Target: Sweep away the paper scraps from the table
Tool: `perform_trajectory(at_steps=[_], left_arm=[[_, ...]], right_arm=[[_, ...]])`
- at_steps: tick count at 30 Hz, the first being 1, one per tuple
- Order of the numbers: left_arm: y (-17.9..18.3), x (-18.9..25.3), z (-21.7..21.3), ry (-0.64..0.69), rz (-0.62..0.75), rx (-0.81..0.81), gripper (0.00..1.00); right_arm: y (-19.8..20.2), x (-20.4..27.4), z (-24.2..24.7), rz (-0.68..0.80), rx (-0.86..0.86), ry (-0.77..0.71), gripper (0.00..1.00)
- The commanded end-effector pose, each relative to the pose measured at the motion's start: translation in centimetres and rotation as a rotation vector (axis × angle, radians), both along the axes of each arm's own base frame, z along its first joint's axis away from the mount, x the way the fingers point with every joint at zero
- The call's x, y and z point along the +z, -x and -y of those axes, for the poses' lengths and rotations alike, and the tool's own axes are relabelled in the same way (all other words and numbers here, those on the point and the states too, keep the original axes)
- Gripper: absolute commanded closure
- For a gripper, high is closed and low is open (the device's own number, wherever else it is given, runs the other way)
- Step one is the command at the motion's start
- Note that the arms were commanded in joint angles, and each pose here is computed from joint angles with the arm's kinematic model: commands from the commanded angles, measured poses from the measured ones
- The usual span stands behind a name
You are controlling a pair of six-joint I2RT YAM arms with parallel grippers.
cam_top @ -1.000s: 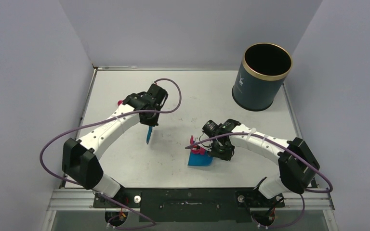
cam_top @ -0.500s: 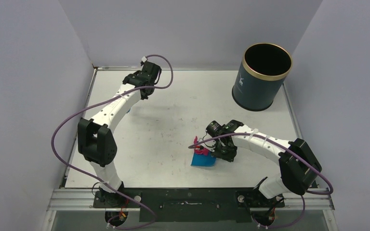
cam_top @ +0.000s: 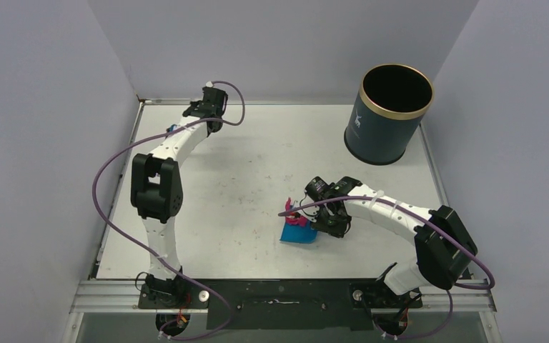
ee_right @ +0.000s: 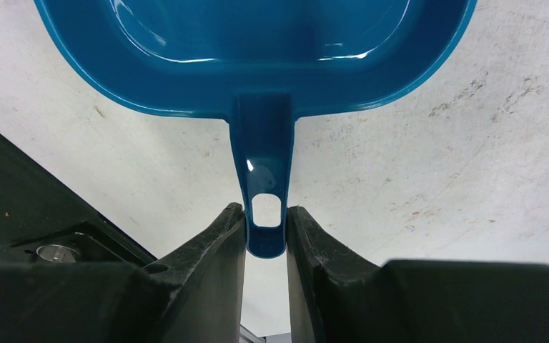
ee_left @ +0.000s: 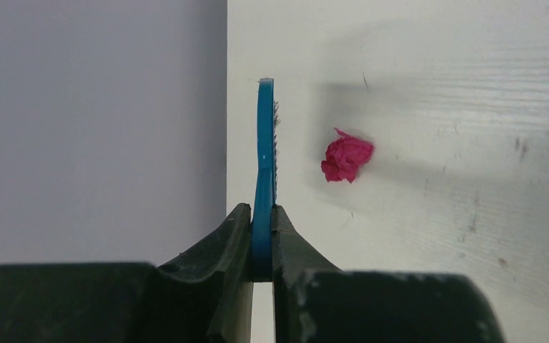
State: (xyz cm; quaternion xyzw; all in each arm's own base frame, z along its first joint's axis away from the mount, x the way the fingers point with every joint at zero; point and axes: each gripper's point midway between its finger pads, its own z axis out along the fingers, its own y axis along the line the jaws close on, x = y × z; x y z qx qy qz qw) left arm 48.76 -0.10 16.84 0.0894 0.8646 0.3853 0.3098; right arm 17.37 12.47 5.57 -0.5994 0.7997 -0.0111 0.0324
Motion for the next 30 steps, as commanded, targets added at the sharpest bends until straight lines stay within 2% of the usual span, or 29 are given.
perform_trajectory(at_steps=[1, 5, 12, 16, 19, 24, 30], left_arm=[[-3.4, -1.1, -2.6, 0.134, 0.005, 0.035, 1.00], [-4.0, -3.6, 0.7, 0.319, -0.071, -0.082, 1.00], [-2.6, -6.2, 5.2, 0.385, -0.162, -0.185, 1.00], [0.0, -7.8, 8.5, 0.385, -0.225, -0.252, 1.00], [1.7, -7.3, 11.5, 0.407, -0.247, -0.314, 1.00], [4.6, -5.7, 16.2, 0.629, -0.255, -0.369, 1.00], [9.0, -6.8, 20.5, 0.785, -0.358, -0.414, 1.00]], right_arm=[[-1.0, 1.0, -0.8, 0.037, -0.017, -0.034, 0.95], [-1.5, 1.2, 0.1, 0.054, -0.037, 0.005, 0.95], [-3.0, 1.4, 1.7, 0.057, -0.120, 0.025, 0.95], [-3.7, 0.9, 2.7, 0.048, -0.159, 0.034, 0.95], [-4.2, 1.0, 3.3, 0.062, -0.164, 0.055, 0.95], [-4.7, 0.8, 3.5, 0.068, -0.179, 0.062, 0.95], [-5.4, -0.2, 3.1, 0.058, -0.203, 0.054, 0.94]])
